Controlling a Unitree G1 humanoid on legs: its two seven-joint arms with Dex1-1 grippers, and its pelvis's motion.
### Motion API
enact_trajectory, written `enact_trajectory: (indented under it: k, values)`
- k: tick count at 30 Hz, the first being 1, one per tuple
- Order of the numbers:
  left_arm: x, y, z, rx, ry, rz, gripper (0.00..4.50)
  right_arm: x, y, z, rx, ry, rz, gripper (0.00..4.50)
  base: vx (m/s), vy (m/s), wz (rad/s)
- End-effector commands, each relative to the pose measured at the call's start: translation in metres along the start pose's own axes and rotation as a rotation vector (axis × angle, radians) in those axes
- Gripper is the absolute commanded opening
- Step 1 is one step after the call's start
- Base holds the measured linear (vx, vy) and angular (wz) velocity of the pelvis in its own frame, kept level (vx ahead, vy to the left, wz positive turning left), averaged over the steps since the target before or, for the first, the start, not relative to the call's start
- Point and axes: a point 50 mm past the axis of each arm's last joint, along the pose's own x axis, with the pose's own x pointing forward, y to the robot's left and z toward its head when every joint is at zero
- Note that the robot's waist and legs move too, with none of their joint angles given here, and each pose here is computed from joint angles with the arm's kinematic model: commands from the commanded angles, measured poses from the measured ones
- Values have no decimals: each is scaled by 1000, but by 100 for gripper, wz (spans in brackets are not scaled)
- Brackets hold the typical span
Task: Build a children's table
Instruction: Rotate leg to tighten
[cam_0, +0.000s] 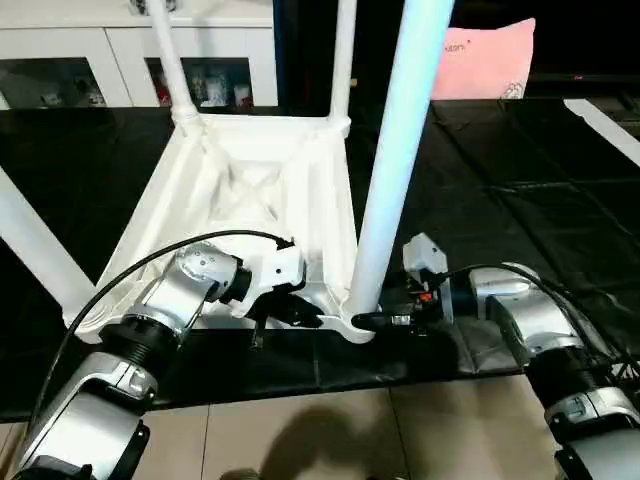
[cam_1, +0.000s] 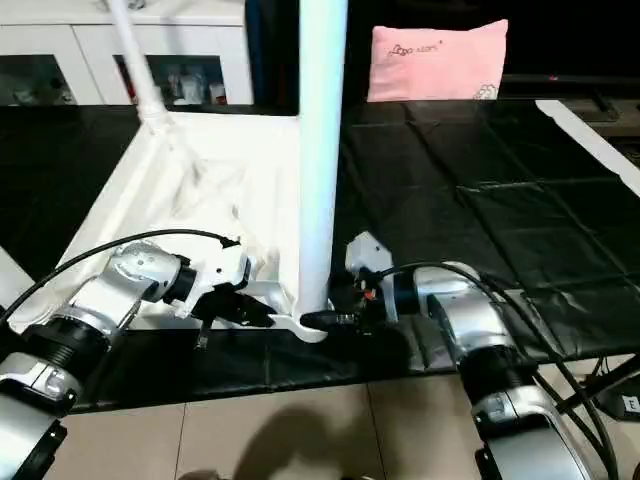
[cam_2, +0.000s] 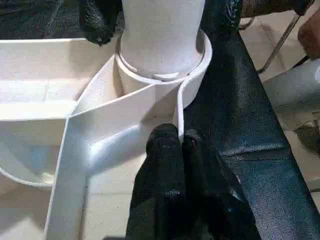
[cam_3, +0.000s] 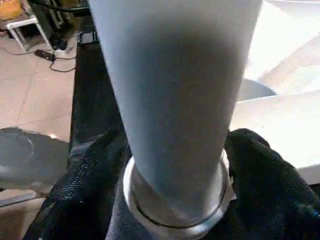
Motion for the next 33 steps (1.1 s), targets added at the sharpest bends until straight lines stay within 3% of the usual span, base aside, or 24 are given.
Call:
enact_trajectory:
  k: [1,11,17,21,27,28,30,33]
  values:
    - [7,-1,11,61,6,-57,0,1,-2,5,-19,9,33,299,0,0,0]
    - [7,3,8,39,11,-4,0,3,3,2,24,-26,79,214,0,0,0]
    - [9,5,6,-11,-27,22,0,5,9,-6,72,-42,96,204,0,0,0]
    - [13,9,8,-75,-61,86,0,12,9,-12,170,-64,39,204,0,0,0]
    - [36,32,27,-277,-142,356,0,56,-6,-11,349,-113,-314,204,-10,-1,-1]
    - [36,32,27,-277,-142,356,0,56,-6,-11,349,-113,-314,204,-58,19,-11]
    - [41,39,35,-264,-150,421,0,75,-10,-5,415,-104,-427,204,-37,14,-9]
    - [41,40,38,-213,-144,430,0,82,-10,0,411,-102,-456,204,0,0,0]
